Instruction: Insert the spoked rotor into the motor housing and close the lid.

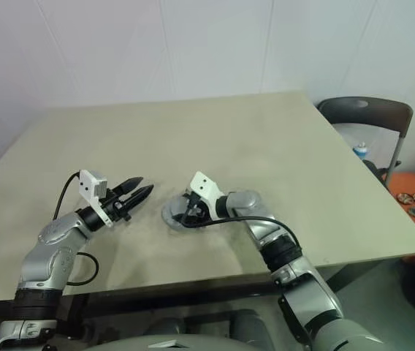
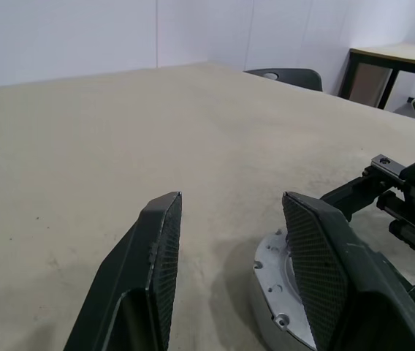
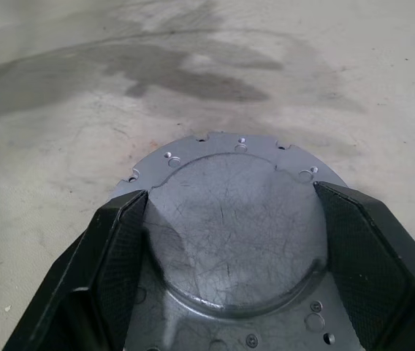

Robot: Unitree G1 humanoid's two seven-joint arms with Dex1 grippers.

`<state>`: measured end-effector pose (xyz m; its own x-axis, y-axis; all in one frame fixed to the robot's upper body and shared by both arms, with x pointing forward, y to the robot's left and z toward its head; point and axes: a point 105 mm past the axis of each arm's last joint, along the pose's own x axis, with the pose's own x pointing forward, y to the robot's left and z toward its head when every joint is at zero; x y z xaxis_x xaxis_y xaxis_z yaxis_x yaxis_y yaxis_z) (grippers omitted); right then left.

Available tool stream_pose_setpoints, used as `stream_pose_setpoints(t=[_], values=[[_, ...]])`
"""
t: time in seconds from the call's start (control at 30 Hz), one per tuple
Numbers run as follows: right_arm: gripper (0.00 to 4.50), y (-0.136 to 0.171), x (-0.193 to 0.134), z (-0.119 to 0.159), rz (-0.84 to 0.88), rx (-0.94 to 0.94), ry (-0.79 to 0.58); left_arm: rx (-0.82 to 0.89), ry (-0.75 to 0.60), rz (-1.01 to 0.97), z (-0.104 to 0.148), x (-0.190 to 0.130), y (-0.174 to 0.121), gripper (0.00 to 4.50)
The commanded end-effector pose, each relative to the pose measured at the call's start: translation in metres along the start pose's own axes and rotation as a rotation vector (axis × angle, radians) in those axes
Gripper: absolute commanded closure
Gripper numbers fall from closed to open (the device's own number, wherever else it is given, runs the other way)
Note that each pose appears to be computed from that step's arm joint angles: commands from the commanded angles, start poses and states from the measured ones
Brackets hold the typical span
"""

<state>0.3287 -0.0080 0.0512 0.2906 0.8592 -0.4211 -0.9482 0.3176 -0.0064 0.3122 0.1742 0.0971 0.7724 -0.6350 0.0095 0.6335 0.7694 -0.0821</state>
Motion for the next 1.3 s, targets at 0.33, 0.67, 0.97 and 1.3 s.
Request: stream_pose_setpoints(t=[0.33,0.67,0.97,1.3], values=[[1.28,0.006,-0.003,-0.063,0.019,0.081,0.267,0.059,-0.053,-0.023,0.020,0.005,-0.002,2.16],[1.28,0.001,-0.005,-0.059,0.006,0.078,0.258,0.022,0.008,-0.149,0.011,0.028,-0.018,2.16],[1.28,0.002,-0.005,-0.060,0.009,0.081,0.259,-0.029,0.136,-0.240,-0.014,0.050,-0.015,2.16],[1.28,0.004,-0.008,-0.061,0.010,0.087,0.254,-0.065,0.158,-0.337,-0.021,0.057,-0.029,3.66]])
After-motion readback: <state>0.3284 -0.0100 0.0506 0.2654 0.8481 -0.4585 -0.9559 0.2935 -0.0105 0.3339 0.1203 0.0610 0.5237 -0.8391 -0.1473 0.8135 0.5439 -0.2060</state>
